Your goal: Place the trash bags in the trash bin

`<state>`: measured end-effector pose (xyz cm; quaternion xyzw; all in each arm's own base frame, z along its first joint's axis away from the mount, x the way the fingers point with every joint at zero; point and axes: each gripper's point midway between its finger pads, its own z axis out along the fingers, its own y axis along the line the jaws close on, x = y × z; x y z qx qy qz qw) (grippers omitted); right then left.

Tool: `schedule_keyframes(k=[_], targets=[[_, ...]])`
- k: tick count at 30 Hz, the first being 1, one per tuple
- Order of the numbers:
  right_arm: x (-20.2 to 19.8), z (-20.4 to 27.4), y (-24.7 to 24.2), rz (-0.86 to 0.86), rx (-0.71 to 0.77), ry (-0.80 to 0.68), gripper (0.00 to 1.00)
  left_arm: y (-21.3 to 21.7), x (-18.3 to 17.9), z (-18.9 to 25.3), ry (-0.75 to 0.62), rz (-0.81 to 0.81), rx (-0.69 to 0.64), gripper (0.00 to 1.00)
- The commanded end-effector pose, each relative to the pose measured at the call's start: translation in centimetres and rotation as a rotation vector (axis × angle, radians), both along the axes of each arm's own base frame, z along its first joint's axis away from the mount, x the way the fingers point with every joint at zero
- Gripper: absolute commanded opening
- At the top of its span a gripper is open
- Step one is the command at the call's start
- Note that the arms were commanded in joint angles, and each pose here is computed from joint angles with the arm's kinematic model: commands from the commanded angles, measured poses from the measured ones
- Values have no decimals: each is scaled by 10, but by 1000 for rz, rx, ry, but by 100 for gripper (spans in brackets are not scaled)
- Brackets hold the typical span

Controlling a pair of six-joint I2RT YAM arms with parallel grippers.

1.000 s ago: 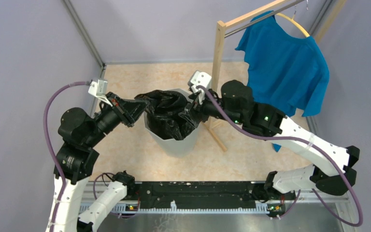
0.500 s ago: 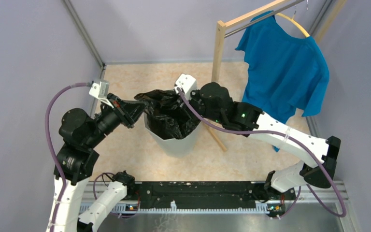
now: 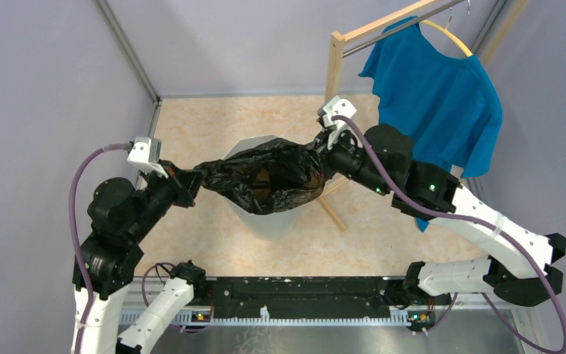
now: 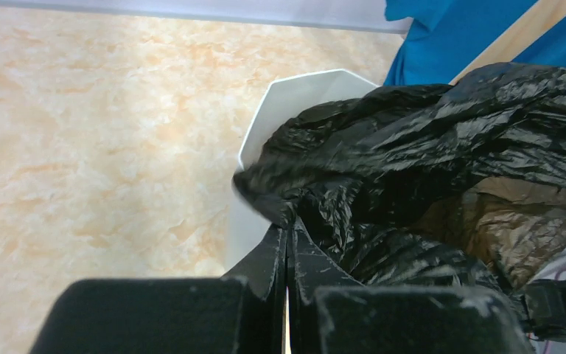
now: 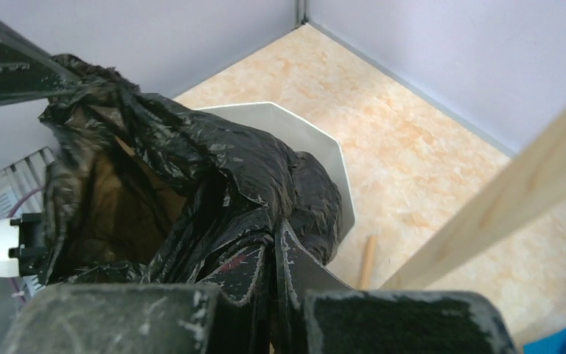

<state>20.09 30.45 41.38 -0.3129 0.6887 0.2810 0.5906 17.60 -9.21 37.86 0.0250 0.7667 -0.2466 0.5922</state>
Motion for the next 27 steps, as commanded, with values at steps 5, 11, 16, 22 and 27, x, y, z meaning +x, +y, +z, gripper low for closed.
schedule_keyframes(k=[5,11,16,22,27], targets=[[11,-39,-18,-149,-49,154,0,17,-31,-8,34,49,-10,0],[23,-39,-22,-213,-71,145,3,17,-49,-24,76,48,-68,0],[37,-49,-22,-225,-62,179,4,12,-56,-60,194,45,-112,0],[20,-60,-20,-163,-30,268,51,20,-66,-70,212,94,-139,2],[-10,-58,-27,-103,38,379,72,15,-64,-57,194,65,-151,6]])
